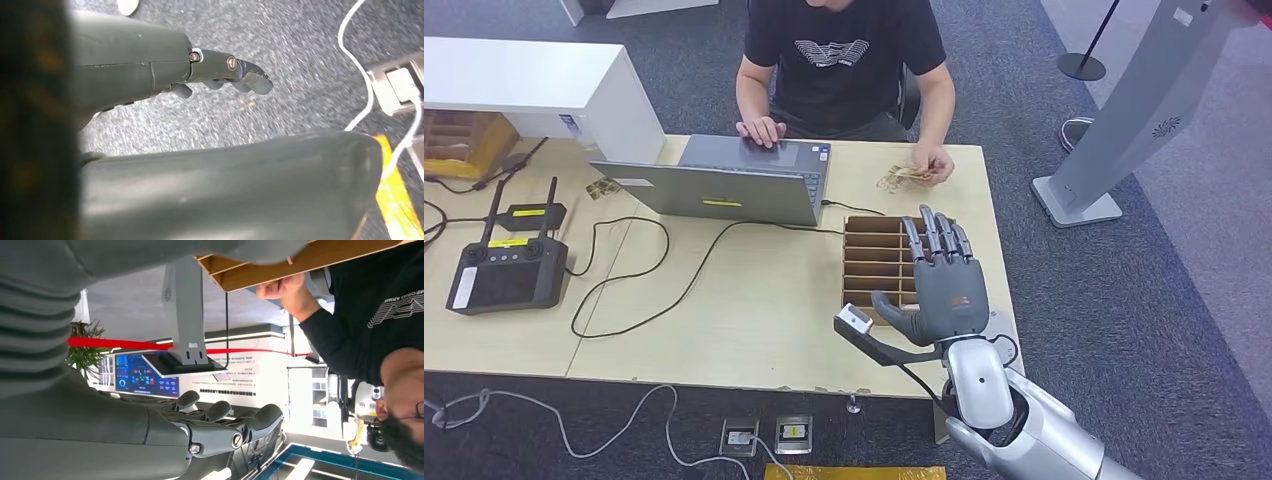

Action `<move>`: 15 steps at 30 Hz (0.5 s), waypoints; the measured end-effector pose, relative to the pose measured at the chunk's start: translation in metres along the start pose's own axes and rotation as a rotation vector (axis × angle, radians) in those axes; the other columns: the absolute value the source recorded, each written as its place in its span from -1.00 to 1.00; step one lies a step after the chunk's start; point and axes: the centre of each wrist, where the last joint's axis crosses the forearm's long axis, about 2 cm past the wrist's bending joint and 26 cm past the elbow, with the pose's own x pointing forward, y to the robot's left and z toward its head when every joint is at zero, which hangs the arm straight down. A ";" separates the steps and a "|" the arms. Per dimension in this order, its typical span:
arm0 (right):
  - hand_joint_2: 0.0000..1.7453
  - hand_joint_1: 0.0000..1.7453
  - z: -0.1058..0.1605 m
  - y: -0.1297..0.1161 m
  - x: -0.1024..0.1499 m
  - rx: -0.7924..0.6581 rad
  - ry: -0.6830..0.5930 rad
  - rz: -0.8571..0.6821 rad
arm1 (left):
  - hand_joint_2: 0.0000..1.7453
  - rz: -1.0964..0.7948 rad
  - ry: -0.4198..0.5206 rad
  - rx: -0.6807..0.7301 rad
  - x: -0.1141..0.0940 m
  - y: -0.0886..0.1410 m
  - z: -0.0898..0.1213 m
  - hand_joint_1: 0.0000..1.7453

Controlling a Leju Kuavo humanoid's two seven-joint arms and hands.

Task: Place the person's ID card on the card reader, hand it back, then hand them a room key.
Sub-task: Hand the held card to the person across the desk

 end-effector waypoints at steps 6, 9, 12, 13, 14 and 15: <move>-1.00 -1.00 0.000 0.000 0.001 -0.015 -0.008 0.000 | -1.00 -0.006 0.023 0.062 -0.001 -0.003 -0.001 -1.00; -1.00 -1.00 0.000 0.000 -0.001 -0.028 -0.012 0.005 | -1.00 0.000 0.033 0.080 0.000 -0.009 -0.001 -1.00; -1.00 -1.00 0.000 0.001 -0.006 -0.040 -0.008 0.011 | -1.00 0.000 0.039 0.068 0.001 -0.015 0.000 -1.00; -1.00 -1.00 0.000 0.002 -0.009 -0.041 -0.004 0.007 | -1.00 -0.002 0.042 0.052 0.001 -0.016 0.000 -1.00; -1.00 -1.00 -0.001 0.002 -0.011 -0.041 0.003 -0.003 | -1.00 -0.004 0.044 0.031 0.000 -0.016 0.000 -1.00; -1.00 -1.00 -0.002 0.002 -0.014 -0.041 0.016 -0.019 | -1.00 -0.006 0.047 0.009 -0.001 -0.015 0.000 -1.00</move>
